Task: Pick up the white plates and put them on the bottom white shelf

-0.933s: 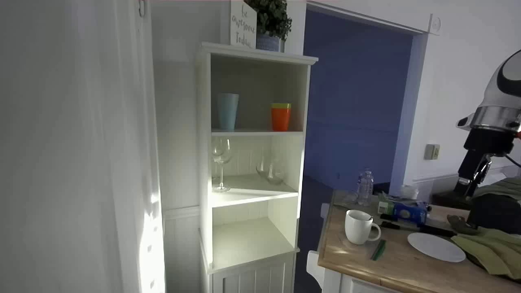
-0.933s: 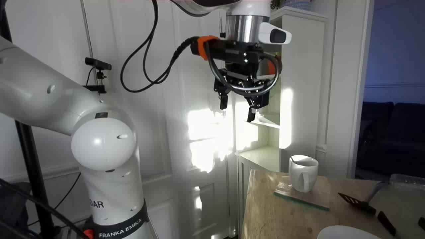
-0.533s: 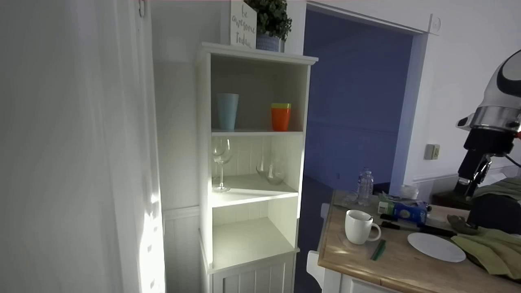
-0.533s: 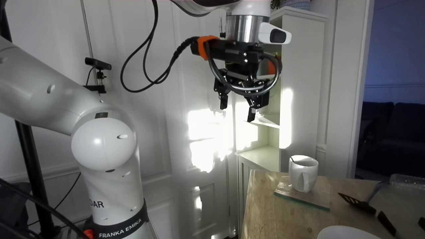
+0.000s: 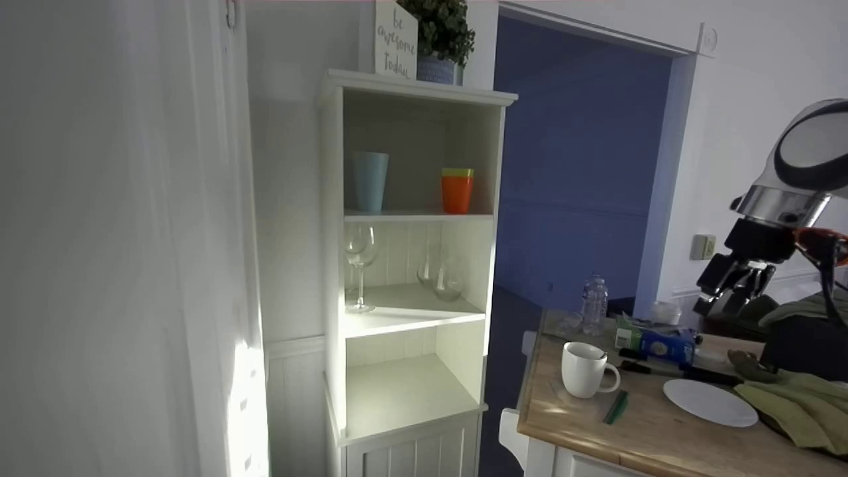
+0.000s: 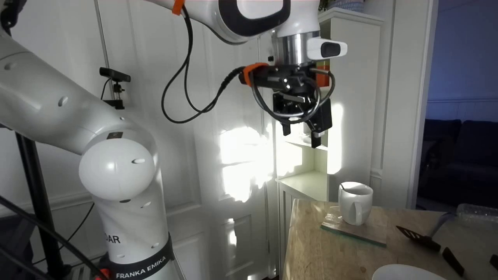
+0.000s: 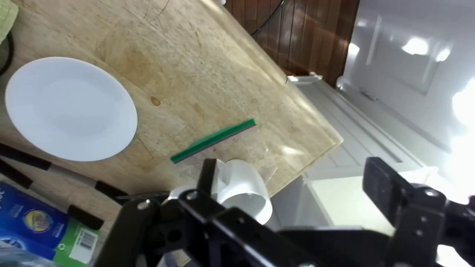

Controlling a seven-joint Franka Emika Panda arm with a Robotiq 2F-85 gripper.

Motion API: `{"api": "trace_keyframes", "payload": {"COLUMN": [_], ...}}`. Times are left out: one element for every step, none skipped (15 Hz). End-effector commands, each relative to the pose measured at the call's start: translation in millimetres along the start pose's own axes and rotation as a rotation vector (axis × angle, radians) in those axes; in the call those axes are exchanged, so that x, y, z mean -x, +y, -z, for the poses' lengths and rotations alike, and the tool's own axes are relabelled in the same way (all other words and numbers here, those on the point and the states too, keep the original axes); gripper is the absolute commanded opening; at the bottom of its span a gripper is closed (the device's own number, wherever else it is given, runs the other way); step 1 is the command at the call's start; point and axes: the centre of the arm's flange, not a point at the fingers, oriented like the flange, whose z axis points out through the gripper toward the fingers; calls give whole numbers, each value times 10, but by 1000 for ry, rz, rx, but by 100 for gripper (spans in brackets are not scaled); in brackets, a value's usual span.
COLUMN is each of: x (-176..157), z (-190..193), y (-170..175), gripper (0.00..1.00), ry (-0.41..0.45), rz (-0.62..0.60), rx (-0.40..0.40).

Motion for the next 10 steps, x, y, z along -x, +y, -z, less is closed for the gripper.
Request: {"api": "trace_keyframes", "payload": {"x": [-157,-202,-255,-294,-326,-372,-396,-429,-451,-468], "z": [-478,-606,-750,-867,-982,-1113,-1228,-1354,-1459,-1579], "y": [35,75,131,177,225,279,320,357,383,415], "gripper": [100,100,100,100,100,100,100,100,100,100], "ry": [15,26,33,45,46,53,55,53,47,41], "rz": [-123,-149,-176,-203,-228,-251,-273,-291,-309,-324], "rx": [149,186,224,260,298,338,377,419,461,504]}}
